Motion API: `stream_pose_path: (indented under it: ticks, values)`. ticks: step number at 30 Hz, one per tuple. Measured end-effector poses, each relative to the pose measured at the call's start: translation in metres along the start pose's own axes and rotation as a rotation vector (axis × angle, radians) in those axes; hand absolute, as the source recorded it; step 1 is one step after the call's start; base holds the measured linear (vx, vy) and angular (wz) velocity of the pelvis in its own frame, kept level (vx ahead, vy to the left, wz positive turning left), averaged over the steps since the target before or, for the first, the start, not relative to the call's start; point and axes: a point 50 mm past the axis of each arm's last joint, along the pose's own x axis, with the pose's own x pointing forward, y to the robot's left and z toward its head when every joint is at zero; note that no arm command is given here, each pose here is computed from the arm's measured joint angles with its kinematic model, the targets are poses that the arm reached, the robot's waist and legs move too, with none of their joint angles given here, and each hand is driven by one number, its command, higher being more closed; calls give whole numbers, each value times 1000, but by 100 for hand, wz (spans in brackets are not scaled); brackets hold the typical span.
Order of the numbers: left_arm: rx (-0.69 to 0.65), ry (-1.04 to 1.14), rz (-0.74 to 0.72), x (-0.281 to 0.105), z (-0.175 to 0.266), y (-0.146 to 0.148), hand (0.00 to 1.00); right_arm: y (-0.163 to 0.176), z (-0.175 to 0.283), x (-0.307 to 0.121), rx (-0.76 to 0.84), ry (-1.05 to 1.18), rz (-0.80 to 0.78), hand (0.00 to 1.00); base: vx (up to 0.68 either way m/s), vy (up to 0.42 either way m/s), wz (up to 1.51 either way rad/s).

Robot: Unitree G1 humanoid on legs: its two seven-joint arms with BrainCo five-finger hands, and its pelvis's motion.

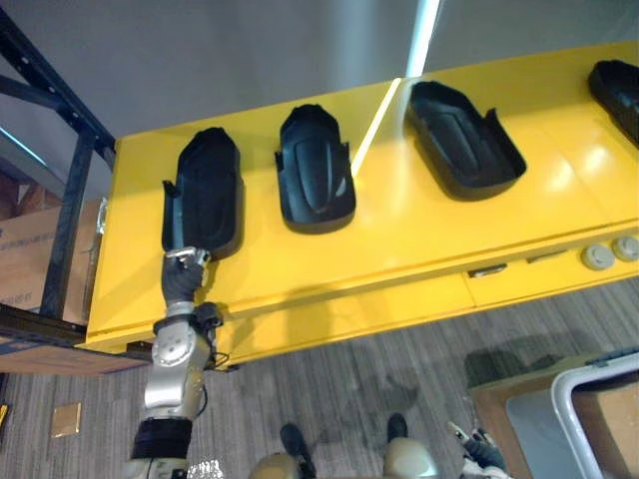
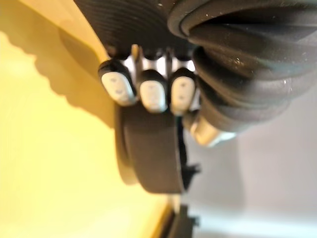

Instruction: Walk over and take plastic housings, then place them on the shelf

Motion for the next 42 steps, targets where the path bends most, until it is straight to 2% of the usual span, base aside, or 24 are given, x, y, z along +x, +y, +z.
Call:
stream_pose_path:
  ticks: [11,24,31,36,37,40,42]
  values:
    - [-7,-32,5,22,11,-7,100,3,3,0,1,-13,9,0,-14,-1,-5]
    - [-41,-49,55,23,16,1,100,0,-2,-3,6,-10,2,0,-10,-2,1]
    - [9,-136,25,-21,25,7,100,-5,-28,-13,57,63,-40,0,26,0,15]
    - [34,-102,52,-59,2,13,100,-6,-40,-16,55,107,-64,0,37,0,18]
    - [25,-89,53,-67,-3,13,0,-2,-38,-15,48,102,-53,0,-12,-4,9]
    - [-2,-59,59,-83,-15,9,0,3,-36,-13,46,103,-38,0,-49,-14,20]
    - [59,-28,99,-90,-26,13,0,8,-35,-11,40,109,-25,0,-90,-37,19]
